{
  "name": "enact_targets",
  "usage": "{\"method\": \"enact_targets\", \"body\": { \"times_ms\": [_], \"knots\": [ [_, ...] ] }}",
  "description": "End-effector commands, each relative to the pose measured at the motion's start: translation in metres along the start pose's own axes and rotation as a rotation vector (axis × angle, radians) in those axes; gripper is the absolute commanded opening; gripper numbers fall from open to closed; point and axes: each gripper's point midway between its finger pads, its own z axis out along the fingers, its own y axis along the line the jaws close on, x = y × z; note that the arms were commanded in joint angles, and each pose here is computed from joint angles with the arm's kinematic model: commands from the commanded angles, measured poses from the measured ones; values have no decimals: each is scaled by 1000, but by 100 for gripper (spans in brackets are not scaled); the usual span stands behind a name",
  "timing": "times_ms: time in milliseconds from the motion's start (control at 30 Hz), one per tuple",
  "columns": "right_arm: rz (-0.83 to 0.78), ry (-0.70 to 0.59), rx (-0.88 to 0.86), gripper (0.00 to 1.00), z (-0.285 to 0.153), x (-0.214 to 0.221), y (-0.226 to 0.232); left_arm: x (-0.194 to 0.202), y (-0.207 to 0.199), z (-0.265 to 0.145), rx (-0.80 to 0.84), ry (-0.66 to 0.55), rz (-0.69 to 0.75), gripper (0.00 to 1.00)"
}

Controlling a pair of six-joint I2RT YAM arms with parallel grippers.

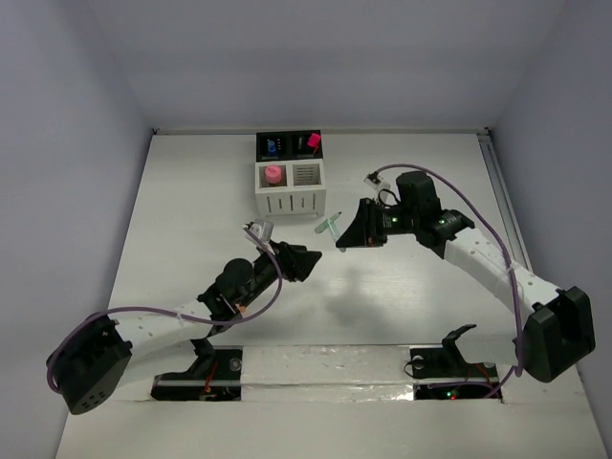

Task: Sort the stationery into containers
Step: Close the pen cap on the pen.

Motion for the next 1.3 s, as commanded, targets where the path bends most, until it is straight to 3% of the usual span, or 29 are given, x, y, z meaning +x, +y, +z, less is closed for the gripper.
{"method": "enact_targets", "body": {
  "times_ms": [0,167,433,967,1067,1267],
  "knots": [
    [-34,-3,-105,0,-9,-7,34,-27,-22,6,76,-101,47,53],
    [-11,38,-130,0,-10,1,36,-41,-27,13,79,-164,84,51],
    [7,76,-142,0,-10,9,36,-50,-25,18,36,-216,115,58],
    [40,102,-157,0,-6,18,30,-53,-42,20,101,-220,127,54],
    [41,101,-158,0,-6,20,29,-54,-44,20,106,-220,130,50],
    [46,102,-163,0,-5,19,29,-50,-48,20,121,-206,132,27]
  ]
}}
